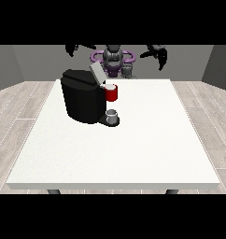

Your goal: Insert the coffee pod into the coffee machine and close the lid

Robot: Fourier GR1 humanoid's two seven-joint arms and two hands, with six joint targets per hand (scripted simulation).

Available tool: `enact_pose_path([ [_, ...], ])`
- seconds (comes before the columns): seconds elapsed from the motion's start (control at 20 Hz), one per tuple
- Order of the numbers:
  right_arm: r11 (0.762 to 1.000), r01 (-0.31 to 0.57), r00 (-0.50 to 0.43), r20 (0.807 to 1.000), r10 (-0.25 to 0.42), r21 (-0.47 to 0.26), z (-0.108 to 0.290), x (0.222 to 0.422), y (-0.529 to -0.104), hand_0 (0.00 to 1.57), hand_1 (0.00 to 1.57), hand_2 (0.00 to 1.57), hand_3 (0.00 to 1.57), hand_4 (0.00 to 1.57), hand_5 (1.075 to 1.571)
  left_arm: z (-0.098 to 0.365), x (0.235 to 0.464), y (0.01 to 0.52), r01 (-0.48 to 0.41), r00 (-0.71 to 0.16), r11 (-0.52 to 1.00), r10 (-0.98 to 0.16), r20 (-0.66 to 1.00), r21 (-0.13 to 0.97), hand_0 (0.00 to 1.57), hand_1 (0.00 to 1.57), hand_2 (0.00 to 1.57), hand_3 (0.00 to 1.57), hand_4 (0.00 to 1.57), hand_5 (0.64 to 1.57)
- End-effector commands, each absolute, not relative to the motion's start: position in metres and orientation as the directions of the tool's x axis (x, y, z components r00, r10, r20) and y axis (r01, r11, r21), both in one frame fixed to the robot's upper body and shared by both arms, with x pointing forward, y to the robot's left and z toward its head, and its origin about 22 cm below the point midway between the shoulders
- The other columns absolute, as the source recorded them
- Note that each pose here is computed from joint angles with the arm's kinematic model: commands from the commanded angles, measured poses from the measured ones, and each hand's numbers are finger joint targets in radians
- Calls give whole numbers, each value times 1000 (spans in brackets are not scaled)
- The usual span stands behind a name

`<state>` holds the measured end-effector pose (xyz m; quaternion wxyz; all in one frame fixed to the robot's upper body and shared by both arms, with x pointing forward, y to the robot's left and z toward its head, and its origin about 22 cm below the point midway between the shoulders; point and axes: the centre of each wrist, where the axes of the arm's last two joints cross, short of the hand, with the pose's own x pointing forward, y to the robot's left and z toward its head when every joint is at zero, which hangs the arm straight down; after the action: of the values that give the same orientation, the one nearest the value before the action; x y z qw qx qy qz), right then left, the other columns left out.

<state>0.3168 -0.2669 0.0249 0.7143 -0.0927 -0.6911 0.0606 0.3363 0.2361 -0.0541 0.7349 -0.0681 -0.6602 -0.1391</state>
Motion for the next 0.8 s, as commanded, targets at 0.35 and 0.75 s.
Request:
enact_pose_path([
  [0.35, 997, 62, 87, 995, 45, -50, 53, 352, -279, 0, 0, 0, 0, 92, 1571, -23, 328, 230, 287, 8, 953, -101, 995, 95, 0, 0, 0, 0, 346, 1571],
  [0.75, 998, -13, 78, 995, 64, -63, 65, 371, -250, 0, 0, 0, 0, 0, 1571, 6, 324, 248, 241, -58, 964, -101, 993, 112, 0, 0, 0, 0, 349, 1571],
])
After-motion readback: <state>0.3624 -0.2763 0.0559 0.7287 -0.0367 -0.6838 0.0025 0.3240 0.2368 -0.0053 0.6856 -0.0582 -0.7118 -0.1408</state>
